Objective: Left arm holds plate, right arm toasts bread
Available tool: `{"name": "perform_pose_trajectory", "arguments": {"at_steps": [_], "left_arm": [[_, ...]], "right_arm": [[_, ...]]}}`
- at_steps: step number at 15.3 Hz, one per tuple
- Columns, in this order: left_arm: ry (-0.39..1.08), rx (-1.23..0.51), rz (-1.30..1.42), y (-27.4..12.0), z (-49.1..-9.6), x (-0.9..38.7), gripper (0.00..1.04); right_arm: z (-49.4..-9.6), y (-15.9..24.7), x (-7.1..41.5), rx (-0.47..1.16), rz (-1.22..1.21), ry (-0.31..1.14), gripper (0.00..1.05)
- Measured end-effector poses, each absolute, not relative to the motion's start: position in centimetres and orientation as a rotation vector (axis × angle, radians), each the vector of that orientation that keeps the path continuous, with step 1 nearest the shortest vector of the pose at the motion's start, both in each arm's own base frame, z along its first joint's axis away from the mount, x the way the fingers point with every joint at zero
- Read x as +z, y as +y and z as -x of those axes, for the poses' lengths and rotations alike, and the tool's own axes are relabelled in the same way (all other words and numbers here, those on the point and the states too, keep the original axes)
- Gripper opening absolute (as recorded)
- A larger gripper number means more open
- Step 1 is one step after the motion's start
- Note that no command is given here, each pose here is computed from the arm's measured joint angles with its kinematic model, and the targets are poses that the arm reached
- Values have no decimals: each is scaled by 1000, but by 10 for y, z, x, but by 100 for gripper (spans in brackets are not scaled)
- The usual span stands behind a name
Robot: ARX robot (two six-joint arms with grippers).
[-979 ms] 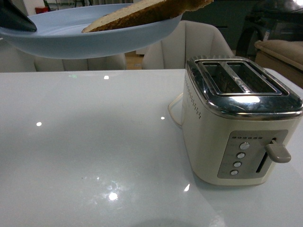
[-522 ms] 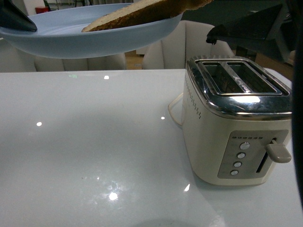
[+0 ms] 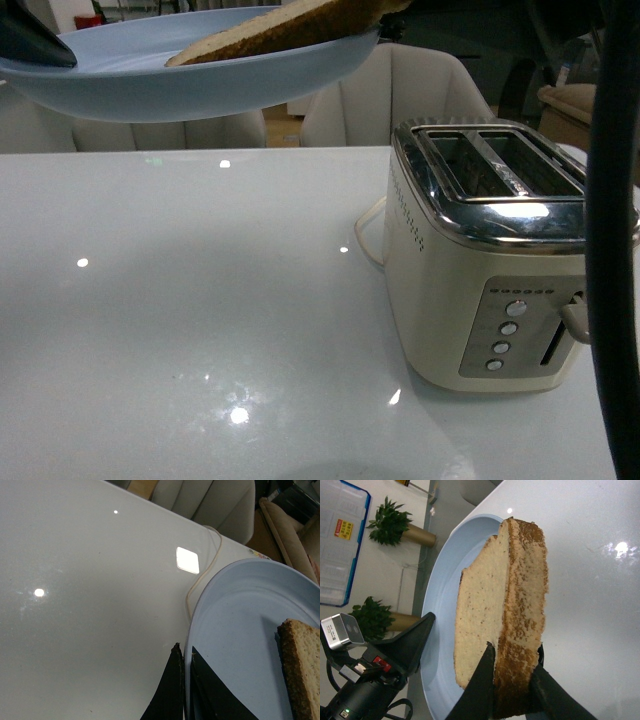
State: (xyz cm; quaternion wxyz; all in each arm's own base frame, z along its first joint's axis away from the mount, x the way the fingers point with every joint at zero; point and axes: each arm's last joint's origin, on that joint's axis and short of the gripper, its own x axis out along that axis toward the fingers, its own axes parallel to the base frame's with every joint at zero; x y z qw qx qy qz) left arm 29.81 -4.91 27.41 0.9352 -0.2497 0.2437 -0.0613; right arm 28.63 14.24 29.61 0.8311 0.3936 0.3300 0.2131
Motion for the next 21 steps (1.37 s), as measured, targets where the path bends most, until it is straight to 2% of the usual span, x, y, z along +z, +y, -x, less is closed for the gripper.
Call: {"name": "perform_pose_trajectory", "arguments": {"at_steps": [2,8,11,14,15,17,21], "left_arm": [[499,-125,510,-49,-298,274,2],[498,-125,511,-49,-298,274,2],[498,-126,511,-49,-298,274,2],[498,-126,511,-49,-298,274,2],[498,-126,511,-49,-298,274,2],[498,-126,511,-49,-298,274,2],[498,-126,511,-49,-298,274,2]], "right_arm": [[-287,143,297,456,-832,693,4],[-282,138,305,441,-800,603,3],[-267,125,330,331,-687,405,3],[-246,102,362,121,-451,89,3],[-242,95,368,73,-380,44,3],[-239,87,371,34,-277,17,3],[-253,83,343,19,-182,126,3]]}}
